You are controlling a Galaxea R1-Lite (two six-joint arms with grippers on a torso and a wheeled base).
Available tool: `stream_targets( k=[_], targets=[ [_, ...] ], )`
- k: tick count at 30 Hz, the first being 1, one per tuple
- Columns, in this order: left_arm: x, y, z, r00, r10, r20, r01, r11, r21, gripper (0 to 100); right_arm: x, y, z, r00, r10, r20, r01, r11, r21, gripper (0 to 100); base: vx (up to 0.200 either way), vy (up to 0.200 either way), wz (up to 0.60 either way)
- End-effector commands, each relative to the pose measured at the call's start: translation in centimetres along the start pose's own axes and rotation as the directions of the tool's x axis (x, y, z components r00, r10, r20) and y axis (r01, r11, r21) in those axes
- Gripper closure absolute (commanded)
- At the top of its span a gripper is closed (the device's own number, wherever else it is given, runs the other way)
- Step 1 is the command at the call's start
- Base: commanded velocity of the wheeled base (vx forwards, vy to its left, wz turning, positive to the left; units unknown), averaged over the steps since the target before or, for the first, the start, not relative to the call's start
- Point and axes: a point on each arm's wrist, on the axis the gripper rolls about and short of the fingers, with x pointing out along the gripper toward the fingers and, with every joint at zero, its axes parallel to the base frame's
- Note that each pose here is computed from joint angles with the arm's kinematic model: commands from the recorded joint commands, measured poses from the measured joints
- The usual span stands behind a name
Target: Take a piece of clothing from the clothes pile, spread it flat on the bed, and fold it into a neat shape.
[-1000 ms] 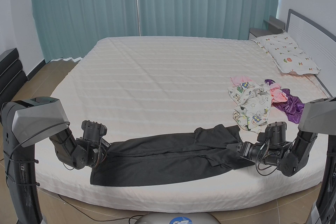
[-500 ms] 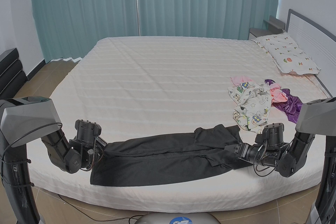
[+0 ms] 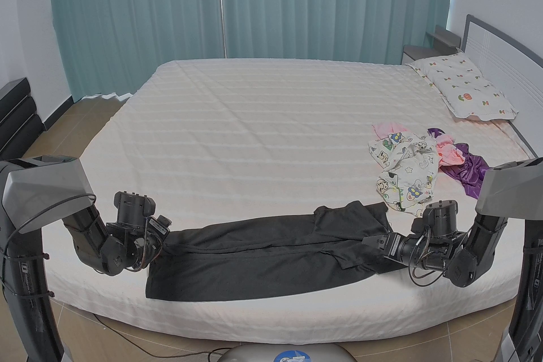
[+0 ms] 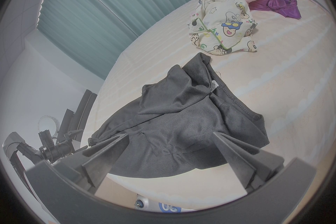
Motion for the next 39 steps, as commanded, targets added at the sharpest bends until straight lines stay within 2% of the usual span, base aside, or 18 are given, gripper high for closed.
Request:
stream_targets(
  k=[1, 8, 9, 17, 25, 32, 36, 38, 39],
  targets=[
    [1.3, 0.4, -0.5, 1.000, 0.024, -0.009, -0.023, 1.000, 0.009, 0, 0.1, -0.1, -0.2, 1.000, -0.002, -0.007, 0.002, 1.000, 0.000, 0, 0.000, 0.000, 0.00],
    [2.2, 0.5, -0.8, 0.999, 0.034, -0.009, -0.033, 0.999, 0.039, 0, 0.2, 0.0, -0.1, 1.000, -0.001, -0.006, 0.001, 1.000, 0.000, 0, 0.000, 0.000, 0.00],
    [2.2, 0.5, -0.8, 0.999, 0.034, -0.009, -0.033, 0.999, 0.040, 100, 0.2, 0.0, -0.1, 1.000, -0.001, -0.006, 0.001, 1.000, 0.000, 0, 0.000, 0.000, 0.00],
    [1.6, 1.6, -0.9, 0.996, 0.090, -0.026, -0.088, 0.994, 0.062, 100, 0.1, 0.0, -0.1, 1.000, 0.001, -0.005, -0.001, 1.000, -0.002, 0, 0.000, 0.000, 0.00],
    [0.7, 0.5, 0.0, 0.998, 0.050, 0.027, -0.051, 0.998, 0.037, 100, 0.2, 0.2, 0.2, 1.000, 0.009, 0.006, -0.009, 1.000, 0.014, 0, 0.000, 0.000, 0.00],
    [0.6, 0.1, 0.3, 0.999, 0.005, 0.053, -0.006, 1.000, 0.023, 100, 1.0, 0.8, 0.5, 1.000, 0.025, 0.017, -0.026, 0.997, 0.079, 0, 0.000, 0.000, 0.00],
    [0.4, -0.1, 0.4, 0.998, -0.007, 0.059, 0.006, 1.000, 0.012, 100, 2.1, 0.9, 1.3, 0.999, -0.010, 0.053, 0.004, 0.994, 0.109, 0, 0.000, 0.000, 0.00],
    [0.4, -0.2, 0.5, 0.998, -0.014, 0.065, 0.014, 1.000, -0.005, 100, 2.9, 1.2, 2.0, 0.996, -0.018, 0.091, 0.003, 0.986, 0.169, 0, 0.000, 0.000, 0.00],
    [0.2, -0.4, 0.6, 0.997, -0.026, 0.073, 0.027, 1.000, -0.012, 100, 3.4, 1.1, 1.9, 0.996, -0.028, 0.083, 0.013, 0.984, 0.178, 0, 0.000, 0.000, 0.00]
  ],
)
